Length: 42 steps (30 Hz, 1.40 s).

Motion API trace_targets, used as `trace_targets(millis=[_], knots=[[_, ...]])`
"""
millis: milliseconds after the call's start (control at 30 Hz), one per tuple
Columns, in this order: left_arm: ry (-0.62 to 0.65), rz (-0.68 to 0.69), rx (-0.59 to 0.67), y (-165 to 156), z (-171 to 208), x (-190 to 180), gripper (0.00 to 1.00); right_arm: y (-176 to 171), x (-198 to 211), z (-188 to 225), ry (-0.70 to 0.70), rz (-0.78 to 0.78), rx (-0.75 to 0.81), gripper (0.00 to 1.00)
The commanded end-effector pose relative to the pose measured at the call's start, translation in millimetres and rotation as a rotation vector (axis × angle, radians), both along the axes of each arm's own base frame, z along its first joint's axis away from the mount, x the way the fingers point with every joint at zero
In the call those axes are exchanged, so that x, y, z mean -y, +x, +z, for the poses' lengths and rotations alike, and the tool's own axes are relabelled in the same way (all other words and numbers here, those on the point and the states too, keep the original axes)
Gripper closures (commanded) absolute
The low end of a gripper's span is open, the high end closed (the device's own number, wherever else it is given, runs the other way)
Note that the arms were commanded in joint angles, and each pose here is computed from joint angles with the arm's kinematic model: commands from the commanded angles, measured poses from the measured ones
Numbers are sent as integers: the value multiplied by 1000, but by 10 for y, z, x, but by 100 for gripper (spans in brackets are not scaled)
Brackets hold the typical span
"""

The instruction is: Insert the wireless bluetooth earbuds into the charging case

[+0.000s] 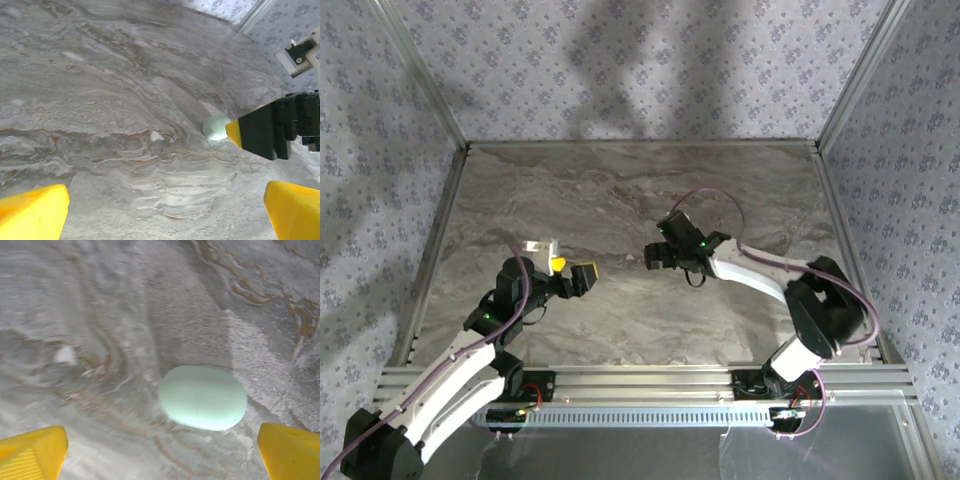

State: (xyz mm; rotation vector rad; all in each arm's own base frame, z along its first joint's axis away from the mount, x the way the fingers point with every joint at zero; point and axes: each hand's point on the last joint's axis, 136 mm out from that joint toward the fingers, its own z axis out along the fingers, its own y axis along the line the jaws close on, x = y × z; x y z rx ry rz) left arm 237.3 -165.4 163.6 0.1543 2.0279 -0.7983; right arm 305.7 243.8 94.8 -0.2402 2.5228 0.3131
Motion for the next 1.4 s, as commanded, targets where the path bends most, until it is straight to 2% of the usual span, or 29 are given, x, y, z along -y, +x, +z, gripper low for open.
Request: trace_targets(millis=[0, 333, 567, 900, 1067, 1267, 1367], knots=[[-44, -63, 112, -55, 265, 101, 0, -148, -143, 238, 73, 98, 85, 0], [-55, -3, 230, -161, 451, -76, 0, -687, -141, 741, 196, 228, 312, 0], [-39, 62, 280, -187, 505, -236, 0, -806, 132, 802, 202, 173, 378, 0], [77, 120, 206, -20, 448, -296, 0, -621, 383, 812, 88, 103, 400, 0], [192, 194, 134, 179, 417, -383, 0, -391, 532, 915, 143, 68, 411, 0], [252, 257, -3, 518, 314, -516, 0, -105, 1073, 1064, 131, -109, 424, 0], [260, 316, -46, 682, 298, -697, 0, -2, 1441, 1062, 114, -217, 415, 0]])
